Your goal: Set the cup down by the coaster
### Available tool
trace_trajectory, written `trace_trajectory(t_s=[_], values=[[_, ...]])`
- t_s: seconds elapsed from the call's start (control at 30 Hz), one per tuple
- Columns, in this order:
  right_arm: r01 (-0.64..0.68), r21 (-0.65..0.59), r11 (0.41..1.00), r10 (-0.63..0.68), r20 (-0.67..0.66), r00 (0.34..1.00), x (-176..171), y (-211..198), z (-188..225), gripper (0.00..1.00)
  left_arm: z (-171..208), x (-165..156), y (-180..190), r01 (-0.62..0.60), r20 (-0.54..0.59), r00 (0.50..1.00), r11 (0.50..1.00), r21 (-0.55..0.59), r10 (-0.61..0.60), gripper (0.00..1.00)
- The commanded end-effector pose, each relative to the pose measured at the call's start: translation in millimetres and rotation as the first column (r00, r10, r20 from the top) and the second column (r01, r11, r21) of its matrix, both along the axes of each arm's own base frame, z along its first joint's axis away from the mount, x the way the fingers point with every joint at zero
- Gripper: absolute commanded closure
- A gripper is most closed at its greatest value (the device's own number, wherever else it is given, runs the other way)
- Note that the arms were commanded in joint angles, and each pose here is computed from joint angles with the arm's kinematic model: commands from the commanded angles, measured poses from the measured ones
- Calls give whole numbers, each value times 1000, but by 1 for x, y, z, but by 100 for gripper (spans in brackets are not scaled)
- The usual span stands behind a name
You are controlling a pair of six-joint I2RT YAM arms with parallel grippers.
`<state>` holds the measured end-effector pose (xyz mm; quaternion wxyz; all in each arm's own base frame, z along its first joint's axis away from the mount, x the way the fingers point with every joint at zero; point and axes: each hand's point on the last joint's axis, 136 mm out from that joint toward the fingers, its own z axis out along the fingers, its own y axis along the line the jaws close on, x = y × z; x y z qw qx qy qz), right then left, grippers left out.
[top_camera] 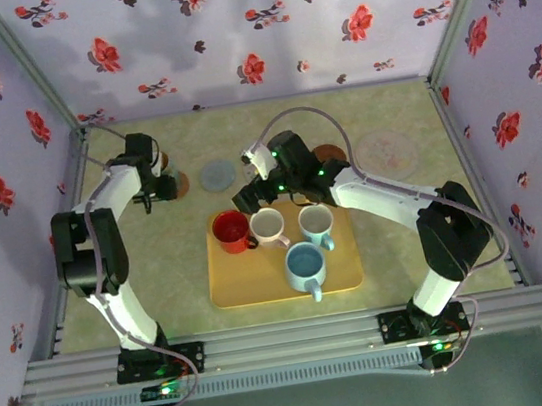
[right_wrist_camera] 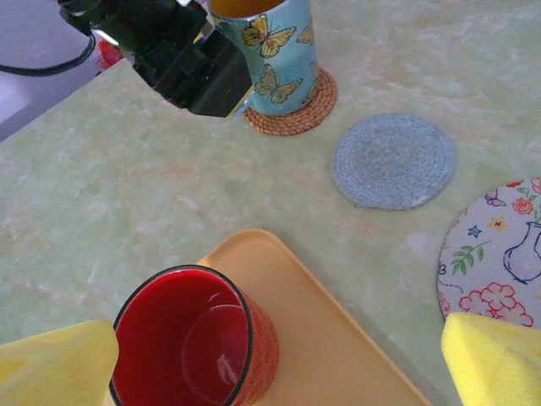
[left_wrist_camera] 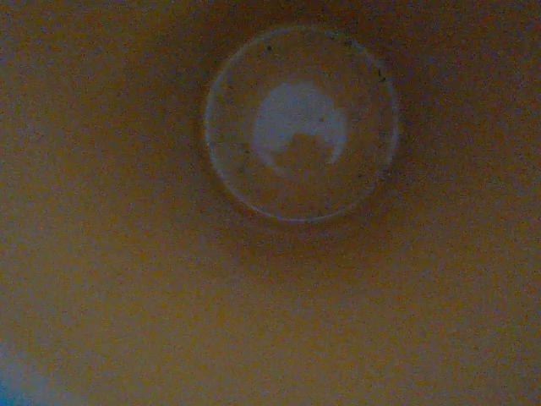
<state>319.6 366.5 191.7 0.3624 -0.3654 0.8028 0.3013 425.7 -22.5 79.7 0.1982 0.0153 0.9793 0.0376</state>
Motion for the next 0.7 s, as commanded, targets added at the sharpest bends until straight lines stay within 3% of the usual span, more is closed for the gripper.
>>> trace_trajectory(t_s=[0.0,0.2,0.33,0.67], values=[[-42,0,999,42,13,999,-4,1,13,1,25,-3,6,-14,50,999,1000,3,14,29],[-61,-14,998,61,4,998,-11,-4,18,1,61,-10,1,-19,102,995,999,-33,22,18],[-74,-43,996,73,-30,997,-18,-8,15,9,88,-20,-10,4,147,989,996,-88,9,11],[-136,-77,988,128,-100,987,-44,-19,11,22,138,-75,-54,120,191,979,966,-230,-76,5]])
